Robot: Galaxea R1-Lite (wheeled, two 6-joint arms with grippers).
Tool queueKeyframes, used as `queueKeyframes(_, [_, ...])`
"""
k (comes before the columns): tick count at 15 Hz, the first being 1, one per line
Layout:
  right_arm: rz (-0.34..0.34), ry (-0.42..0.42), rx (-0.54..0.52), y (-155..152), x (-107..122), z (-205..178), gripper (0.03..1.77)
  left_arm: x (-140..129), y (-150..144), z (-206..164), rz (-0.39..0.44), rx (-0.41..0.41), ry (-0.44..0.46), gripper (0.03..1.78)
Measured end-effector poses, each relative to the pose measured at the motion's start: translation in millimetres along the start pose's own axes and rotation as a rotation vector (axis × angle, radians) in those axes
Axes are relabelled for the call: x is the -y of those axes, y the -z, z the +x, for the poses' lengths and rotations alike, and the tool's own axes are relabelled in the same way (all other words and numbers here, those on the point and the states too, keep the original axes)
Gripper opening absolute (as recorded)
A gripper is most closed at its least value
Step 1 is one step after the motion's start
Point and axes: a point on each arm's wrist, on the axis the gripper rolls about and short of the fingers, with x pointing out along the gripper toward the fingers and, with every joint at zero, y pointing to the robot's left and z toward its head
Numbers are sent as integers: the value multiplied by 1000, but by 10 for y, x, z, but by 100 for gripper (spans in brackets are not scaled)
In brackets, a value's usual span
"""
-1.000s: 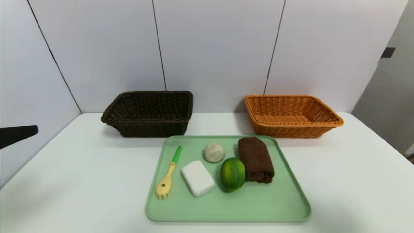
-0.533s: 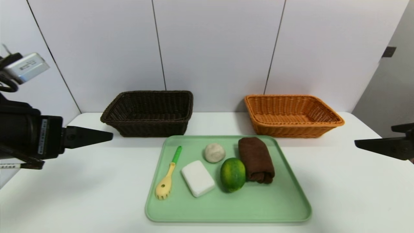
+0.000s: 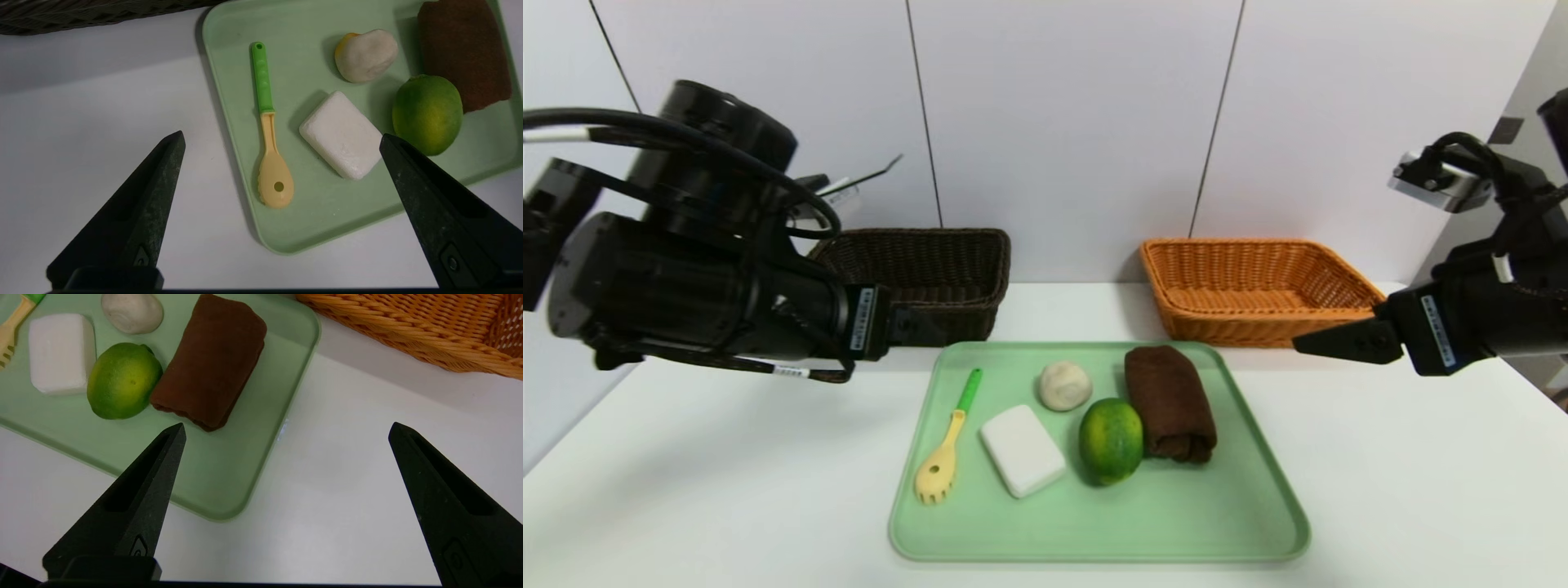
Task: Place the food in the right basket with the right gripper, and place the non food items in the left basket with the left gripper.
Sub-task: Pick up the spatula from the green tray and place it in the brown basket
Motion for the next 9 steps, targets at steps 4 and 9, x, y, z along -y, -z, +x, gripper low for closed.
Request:
queueKeyframes(4, [11,-14,30,-94,-33,164,171,170,-1,407,21,-34,-33,169])
queueKeyframes(9, [25,-18,-11,-39,-40,269,171,256,42,778,39,-96,-74,169])
